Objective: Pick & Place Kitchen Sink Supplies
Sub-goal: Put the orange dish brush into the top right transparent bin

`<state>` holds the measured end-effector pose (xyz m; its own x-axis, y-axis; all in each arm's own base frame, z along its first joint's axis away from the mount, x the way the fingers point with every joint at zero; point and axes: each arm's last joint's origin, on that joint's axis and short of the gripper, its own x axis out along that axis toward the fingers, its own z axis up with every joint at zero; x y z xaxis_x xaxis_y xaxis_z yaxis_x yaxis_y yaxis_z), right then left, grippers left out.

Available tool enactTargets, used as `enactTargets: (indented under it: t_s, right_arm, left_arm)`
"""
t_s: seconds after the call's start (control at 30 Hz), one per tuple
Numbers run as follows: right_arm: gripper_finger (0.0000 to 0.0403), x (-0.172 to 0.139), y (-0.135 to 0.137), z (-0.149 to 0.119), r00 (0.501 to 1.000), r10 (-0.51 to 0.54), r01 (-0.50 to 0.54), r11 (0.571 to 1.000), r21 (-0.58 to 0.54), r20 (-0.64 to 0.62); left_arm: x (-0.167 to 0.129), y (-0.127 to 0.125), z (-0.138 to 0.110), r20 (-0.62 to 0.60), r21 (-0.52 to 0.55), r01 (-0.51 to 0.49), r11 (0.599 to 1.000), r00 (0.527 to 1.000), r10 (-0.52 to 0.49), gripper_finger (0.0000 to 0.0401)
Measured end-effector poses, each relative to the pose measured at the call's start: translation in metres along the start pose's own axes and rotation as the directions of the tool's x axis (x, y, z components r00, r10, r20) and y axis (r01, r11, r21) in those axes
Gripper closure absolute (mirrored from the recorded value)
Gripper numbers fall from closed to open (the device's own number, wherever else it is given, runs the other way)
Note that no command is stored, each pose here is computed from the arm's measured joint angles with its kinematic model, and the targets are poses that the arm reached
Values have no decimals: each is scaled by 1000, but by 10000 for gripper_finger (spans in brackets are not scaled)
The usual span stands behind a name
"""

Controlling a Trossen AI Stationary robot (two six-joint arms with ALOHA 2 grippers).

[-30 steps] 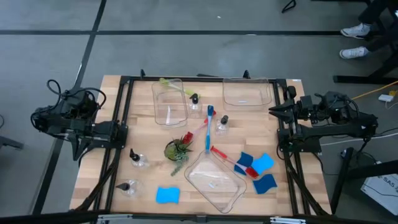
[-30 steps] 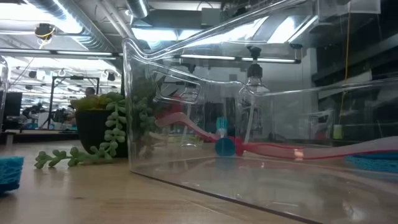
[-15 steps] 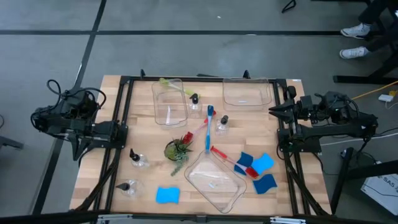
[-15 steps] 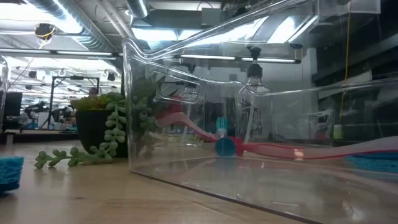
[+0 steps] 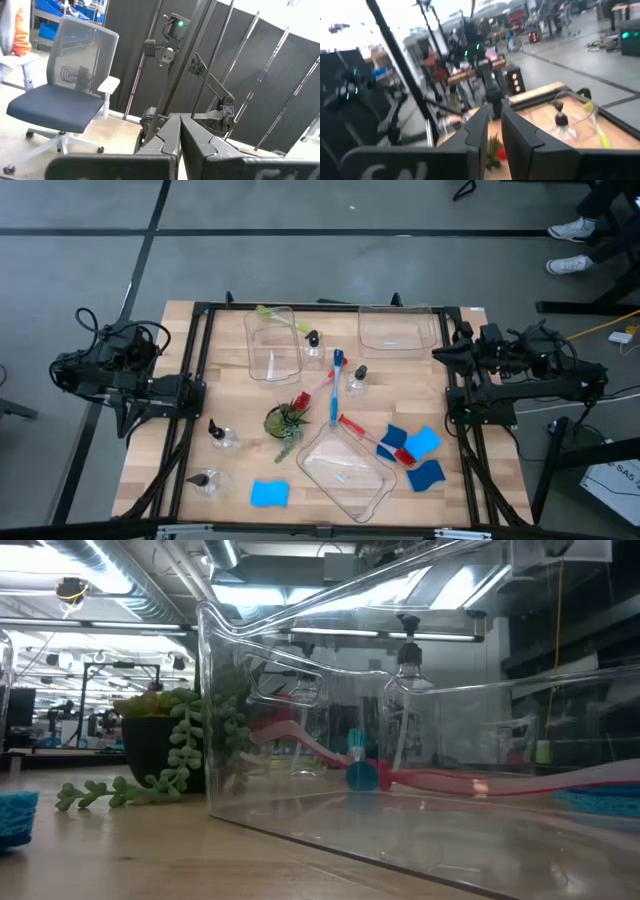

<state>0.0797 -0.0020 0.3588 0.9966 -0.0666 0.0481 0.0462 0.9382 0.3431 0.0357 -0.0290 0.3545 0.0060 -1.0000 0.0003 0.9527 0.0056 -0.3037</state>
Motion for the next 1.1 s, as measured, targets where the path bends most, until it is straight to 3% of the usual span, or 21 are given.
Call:
enactTargets:
  t_s: [0.1,0.17,0.27,0.33,0.47,0.67,0.9,1.1]
  right_arm:
    - [347,6,3,5,998,42,-44,997,59,36]
    - [347,14,8,6,985,170,-171,984,52,20]
    - [347,30,18,6,916,399,-399,917,16,-33]
    - [347,42,23,2,876,475,-475,880,28,-80]
    - [347,66,30,-8,850,465,-445,885,134,-248]
    - [347,101,43,-21,808,334,-305,942,140,-486]
    - [347,126,74,-25,702,342,-297,938,180,-625]
    - [347,131,102,-34,691,323,-310,941,138,-647]
  left_arm:
    - [0,0,0,0,0,0,1000,1000,0,395]
    - [0,0,0,0,0,0,1000,1000,0,395]
    - [0,0,0,0,0,0,1000,1000,0,395]
    - [0,0,0,0,0,0,1000,1000,0,395]
    - [0,0,0,0,1,0,1000,1000,0,395]
    - [0,0,0,0,0,0,1000,1000,0,395]
    - [0,0,0,0,0,0,1000,1000,0,395]
    - [0,0,0,0,0,0,1000,1000,0,395]
